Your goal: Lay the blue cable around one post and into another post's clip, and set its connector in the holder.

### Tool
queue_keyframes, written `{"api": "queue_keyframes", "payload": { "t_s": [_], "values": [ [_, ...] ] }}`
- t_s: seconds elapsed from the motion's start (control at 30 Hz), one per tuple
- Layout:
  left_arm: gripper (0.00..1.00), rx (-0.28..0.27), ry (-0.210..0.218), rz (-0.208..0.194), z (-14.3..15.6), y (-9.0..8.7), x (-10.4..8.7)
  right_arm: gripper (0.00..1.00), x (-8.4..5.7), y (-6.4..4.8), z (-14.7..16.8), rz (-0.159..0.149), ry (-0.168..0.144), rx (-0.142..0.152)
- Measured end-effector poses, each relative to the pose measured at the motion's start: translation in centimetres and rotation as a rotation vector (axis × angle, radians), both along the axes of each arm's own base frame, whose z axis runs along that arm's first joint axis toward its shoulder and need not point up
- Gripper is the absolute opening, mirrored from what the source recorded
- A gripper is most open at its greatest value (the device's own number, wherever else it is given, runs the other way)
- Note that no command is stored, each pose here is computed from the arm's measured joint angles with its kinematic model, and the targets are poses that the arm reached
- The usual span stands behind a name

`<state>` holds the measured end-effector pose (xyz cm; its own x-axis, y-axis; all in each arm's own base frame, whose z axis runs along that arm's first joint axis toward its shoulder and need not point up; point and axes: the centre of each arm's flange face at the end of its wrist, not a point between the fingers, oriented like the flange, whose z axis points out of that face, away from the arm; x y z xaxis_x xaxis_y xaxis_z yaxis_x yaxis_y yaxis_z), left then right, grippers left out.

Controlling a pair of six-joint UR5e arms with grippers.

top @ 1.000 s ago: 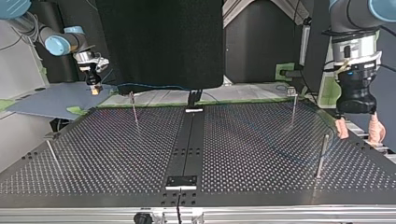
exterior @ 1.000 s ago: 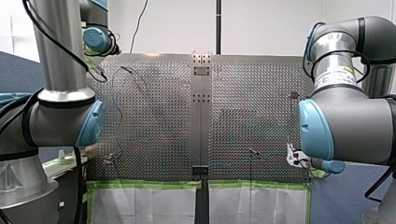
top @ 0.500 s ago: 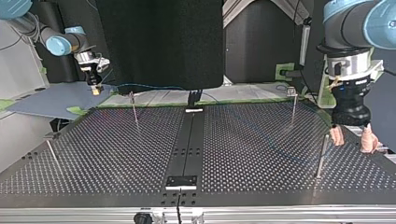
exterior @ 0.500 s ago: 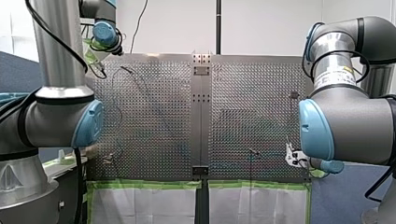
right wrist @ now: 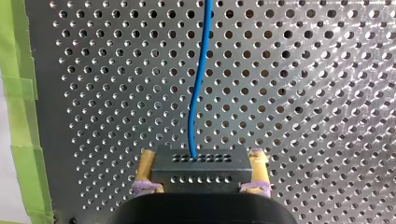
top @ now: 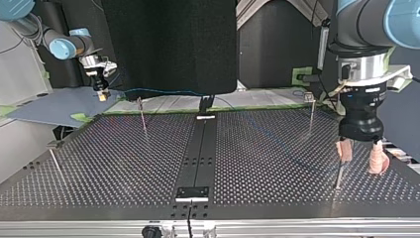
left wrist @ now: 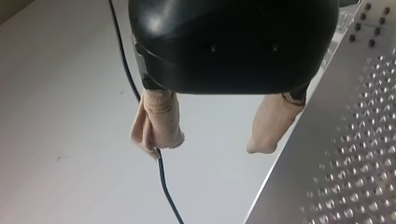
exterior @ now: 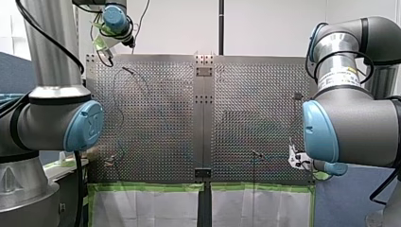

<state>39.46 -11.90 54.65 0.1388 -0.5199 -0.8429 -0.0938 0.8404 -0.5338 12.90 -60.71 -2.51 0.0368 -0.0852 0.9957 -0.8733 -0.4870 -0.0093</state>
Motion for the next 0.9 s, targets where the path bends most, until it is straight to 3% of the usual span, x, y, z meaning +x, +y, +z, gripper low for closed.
{"api": "queue_keyframes", "payload": {
  "t_s": [0.27,0.57,0.9],
  "values": [
    [1.00,0.071,0.010,-0.002,2.8,-0.5,-0.8,0.00,0.2,0.1,0.0,0.003,0.000,0.002],
    [1.00,0.139,0.046,0.046,4.7,-0.5,-0.9,0.00,0.4,0.1,-0.1,0.005,0.000,0.001],
    [1.00,0.233,0.211,0.064,1.4,-0.8,0.6,0.00,0.5,0.1,-0.1,0.007,0.000,0.001]
  ]
}}
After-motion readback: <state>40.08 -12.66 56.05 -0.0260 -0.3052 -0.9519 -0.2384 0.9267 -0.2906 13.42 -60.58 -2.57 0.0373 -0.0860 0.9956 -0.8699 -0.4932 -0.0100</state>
